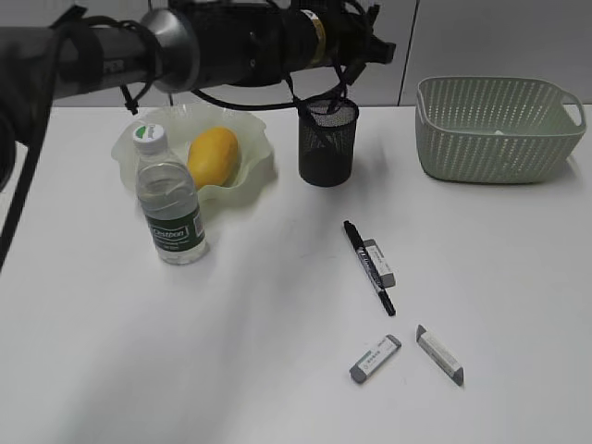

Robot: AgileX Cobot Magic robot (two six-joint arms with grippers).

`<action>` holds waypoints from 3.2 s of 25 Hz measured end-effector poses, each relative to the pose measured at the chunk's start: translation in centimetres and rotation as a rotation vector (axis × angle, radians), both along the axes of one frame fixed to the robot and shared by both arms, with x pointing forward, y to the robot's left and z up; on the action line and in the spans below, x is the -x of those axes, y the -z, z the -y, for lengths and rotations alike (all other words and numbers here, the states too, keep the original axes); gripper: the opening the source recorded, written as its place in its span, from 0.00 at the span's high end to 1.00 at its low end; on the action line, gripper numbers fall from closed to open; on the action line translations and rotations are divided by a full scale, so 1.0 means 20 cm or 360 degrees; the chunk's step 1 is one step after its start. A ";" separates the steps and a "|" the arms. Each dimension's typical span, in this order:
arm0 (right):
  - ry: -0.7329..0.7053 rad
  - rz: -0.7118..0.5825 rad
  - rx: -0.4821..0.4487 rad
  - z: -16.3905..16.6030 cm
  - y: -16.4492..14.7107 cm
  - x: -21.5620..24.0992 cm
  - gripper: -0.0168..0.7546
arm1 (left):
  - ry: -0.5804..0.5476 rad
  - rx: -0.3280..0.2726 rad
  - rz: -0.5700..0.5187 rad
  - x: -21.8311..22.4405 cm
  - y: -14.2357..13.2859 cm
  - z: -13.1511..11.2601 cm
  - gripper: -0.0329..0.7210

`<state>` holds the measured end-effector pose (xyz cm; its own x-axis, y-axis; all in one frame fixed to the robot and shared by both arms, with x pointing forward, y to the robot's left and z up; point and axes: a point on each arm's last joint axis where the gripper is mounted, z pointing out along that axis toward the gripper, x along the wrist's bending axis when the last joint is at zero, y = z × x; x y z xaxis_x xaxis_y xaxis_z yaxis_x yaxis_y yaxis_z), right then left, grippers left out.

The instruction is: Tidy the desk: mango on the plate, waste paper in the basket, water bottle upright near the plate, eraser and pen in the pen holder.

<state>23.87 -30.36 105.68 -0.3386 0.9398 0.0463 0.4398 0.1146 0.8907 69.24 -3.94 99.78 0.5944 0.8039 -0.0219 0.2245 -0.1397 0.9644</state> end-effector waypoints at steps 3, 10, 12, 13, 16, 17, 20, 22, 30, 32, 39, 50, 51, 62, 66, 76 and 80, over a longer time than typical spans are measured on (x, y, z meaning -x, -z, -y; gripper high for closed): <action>0.0000 0.0000 0.0000 0.00 0.00 0.00 0.53 | -0.0001 0.0004 0.0000 -0.02 0.03 0.02 0.85; 0.0000 0.0000 0.0000 0.00 0.00 0.00 0.55 | -0.0020 0.0006 -0.0010 -0.03 0.05 0.01 0.84; 0.0000 0.0000 0.0000 0.00 0.00 0.00 0.56 | -0.0024 0.0005 -0.0011 -0.04 0.05 0.01 0.80; 0.0000 0.0000 0.0000 0.00 0.00 0.00 0.57 | -0.0023 0.0006 -0.0011 -0.04 0.05 0.01 0.78; 0.0000 0.0000 0.0000 0.00 0.00 0.00 0.59 | -0.0027 0.0006 -0.0011 -0.04 0.05 0.00 0.66; 0.0000 0.0000 0.0000 0.00 0.00 0.00 0.59 | -0.0027 0.0006 -0.0011 -0.04 0.05 0.00 0.62; 0.0000 0.0000 0.0000 0.00 0.00 0.00 0.59 | -0.0027 0.0006 -0.0011 -0.04 0.05 0.00 0.53; 0.0000 0.0000 0.0000 0.00 0.00 0.00 0.59 | -0.0027 0.0006 -0.0011 -0.04 0.05 0.00 0.51; 0.0000 0.0000 0.0000 0.00 0.00 0.00 0.59 | -0.0008 0.0165 0.0090 0.12 -0.34 -0.01 0.59; 0.0000 0.0000 0.0000 0.00 0.00 0.00 0.59 | 0.0023 0.0141 0.0121 0.22 -0.45 -0.04 0.64; 0.0000 0.0000 0.0000 0.00 0.00 0.00 0.59 | -0.0168 -0.0455 0.0127 0.56 -0.40 -0.31 0.68; 0.0000 0.0000 0.0000 0.00 0.00 0.00 0.60 | -0.0436 -0.0648 -0.0459 1.19 -0.54 -0.96 0.69; 0.0000 0.0000 0.0000 0.00 0.00 0.00 0.60 | -0.0433 -0.0572 -0.0464 1.29 -0.58 -1.04 0.69; 0.0001 0.0000 0.0001 0.00 0.00 0.00 0.60 | -0.0028 -0.0219 -0.0248 2.15 -0.51 -1.66 0.39; 0.0001 0.0000 0.0001 0.00 0.00 0.00 0.60 | -0.0018 -0.0212 -0.0216 2.23 -0.40 -1.73 0.35; 0.0000 0.0004 0.0001 0.00 0.00 0.00 0.60 | -0.0004 -0.0234 -0.0265 2.23 -0.33 -1.73 0.34; -0.0002 0.0026 -0.0008 0.00 -0.02 -0.01 0.60 | -0.0006 -0.0234 -0.0266 2.23 -0.33 -1.73 0.34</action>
